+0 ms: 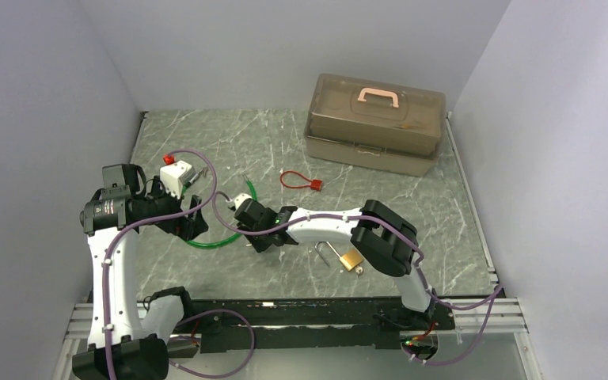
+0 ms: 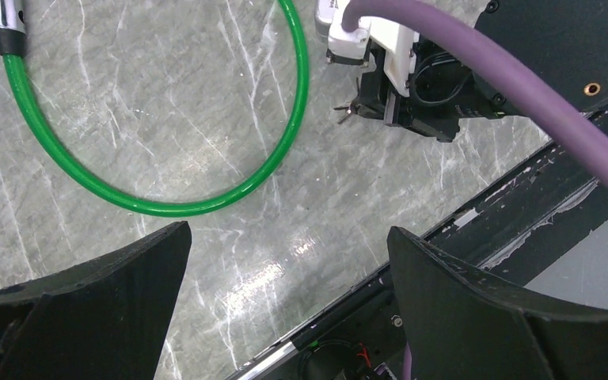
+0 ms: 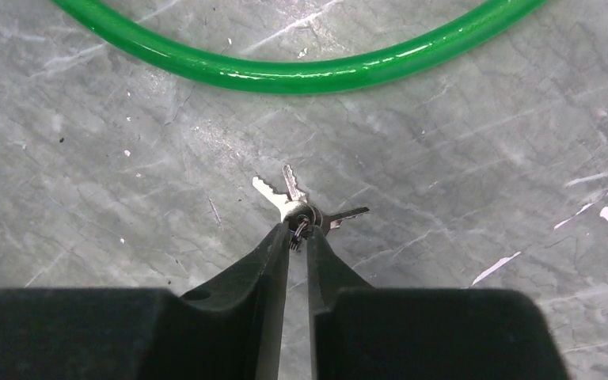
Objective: Unlock with the key
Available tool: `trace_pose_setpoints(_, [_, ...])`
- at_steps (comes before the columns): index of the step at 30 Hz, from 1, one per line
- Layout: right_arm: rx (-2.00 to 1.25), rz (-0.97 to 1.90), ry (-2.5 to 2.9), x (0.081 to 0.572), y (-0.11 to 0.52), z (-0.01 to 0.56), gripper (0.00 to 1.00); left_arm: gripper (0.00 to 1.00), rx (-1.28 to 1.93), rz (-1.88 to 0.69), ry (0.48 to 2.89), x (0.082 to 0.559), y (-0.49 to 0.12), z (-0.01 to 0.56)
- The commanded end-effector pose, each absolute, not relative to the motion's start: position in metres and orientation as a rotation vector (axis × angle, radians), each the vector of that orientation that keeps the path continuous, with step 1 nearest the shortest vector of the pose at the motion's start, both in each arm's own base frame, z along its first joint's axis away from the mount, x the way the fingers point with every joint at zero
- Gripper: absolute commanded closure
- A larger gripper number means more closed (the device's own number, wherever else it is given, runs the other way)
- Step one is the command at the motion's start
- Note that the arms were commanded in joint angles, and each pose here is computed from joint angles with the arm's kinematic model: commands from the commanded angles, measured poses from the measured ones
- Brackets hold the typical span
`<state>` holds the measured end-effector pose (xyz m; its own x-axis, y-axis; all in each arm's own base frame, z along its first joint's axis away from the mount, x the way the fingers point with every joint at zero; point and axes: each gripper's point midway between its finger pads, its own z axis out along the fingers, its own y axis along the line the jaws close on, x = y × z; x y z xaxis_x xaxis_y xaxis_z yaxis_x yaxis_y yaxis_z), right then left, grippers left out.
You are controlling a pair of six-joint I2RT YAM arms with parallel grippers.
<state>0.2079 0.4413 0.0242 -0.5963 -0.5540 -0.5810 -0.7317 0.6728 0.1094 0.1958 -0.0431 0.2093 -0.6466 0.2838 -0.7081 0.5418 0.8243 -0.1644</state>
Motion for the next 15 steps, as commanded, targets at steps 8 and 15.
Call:
trace_pose_setpoints(8, [-1.015, 0.487, 2.302, 0.209, 0.441, 0.045, 1.0, 0.0, 0.593, -0.477, 2.286, 0.203, -0.042, 0.216])
trace_pose_setpoints(15, [-1.014, 0.569, 2.208, 0.209, 0.445, 0.086, 1.0, 0.01, 0.595, -0.521, 2.291, 0.205, -0.045, 0.213])
